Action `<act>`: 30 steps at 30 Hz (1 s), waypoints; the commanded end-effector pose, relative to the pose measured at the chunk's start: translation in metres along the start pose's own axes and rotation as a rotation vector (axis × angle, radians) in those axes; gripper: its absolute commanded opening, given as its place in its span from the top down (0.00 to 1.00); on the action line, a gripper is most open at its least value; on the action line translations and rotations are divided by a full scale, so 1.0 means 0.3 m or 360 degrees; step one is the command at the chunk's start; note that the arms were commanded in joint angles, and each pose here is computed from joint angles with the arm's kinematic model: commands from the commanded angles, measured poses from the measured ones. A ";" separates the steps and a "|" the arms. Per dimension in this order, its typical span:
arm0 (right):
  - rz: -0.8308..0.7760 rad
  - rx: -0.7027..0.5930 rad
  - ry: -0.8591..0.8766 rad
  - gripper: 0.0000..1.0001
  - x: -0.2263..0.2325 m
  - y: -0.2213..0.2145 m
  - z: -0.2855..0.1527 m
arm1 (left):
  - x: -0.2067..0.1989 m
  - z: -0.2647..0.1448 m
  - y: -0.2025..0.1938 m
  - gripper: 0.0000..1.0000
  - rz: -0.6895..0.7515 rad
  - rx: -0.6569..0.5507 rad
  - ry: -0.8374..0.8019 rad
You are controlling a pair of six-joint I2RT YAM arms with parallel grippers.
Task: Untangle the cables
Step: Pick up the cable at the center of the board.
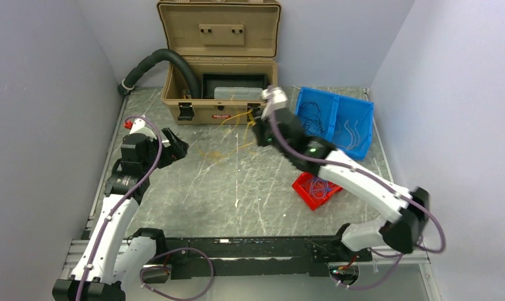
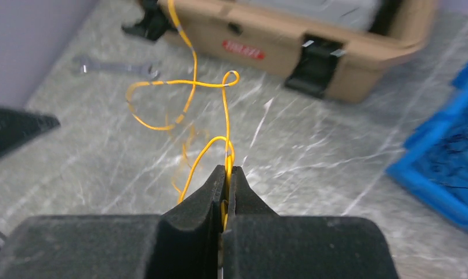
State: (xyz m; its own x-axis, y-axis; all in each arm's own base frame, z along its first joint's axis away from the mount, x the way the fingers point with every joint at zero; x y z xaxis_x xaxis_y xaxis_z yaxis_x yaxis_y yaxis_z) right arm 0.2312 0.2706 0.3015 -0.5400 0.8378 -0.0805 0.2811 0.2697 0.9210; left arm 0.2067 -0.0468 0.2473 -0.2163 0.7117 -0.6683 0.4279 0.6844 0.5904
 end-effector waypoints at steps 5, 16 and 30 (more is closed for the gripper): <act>0.0101 -0.0256 -0.0223 1.00 -0.323 0.256 -0.272 | -0.081 -0.004 0.011 0.00 0.0030 0.0066 -0.0323; 0.0292 -0.0530 -0.0689 1.00 -0.685 0.541 -0.486 | -0.145 0.002 -0.031 0.01 0.0128 0.0181 -0.0437; 0.0616 -0.0709 -0.1022 1.00 -1.053 0.572 -0.634 | -0.197 0.010 -0.077 0.01 0.0199 0.0287 -0.0473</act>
State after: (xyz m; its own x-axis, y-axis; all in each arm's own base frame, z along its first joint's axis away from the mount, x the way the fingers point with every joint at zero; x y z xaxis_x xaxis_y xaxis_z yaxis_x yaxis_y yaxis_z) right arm 0.3001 -0.0296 0.5516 0.1631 0.9784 0.1271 -0.0355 -0.1229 0.9918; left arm 0.2081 -0.0995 0.2515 0.0326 0.6938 -0.7195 0.6162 0.5528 0.5610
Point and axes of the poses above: each gripper's point midway between its finger pads, its own z axis out along the fingers, its own x axis along the line the jaws close on, y = z × x, the point moved 9 cm from there along -z, back along the fingers, and after that the axes turned 15 degrees about -z, right-handed, at the moved point
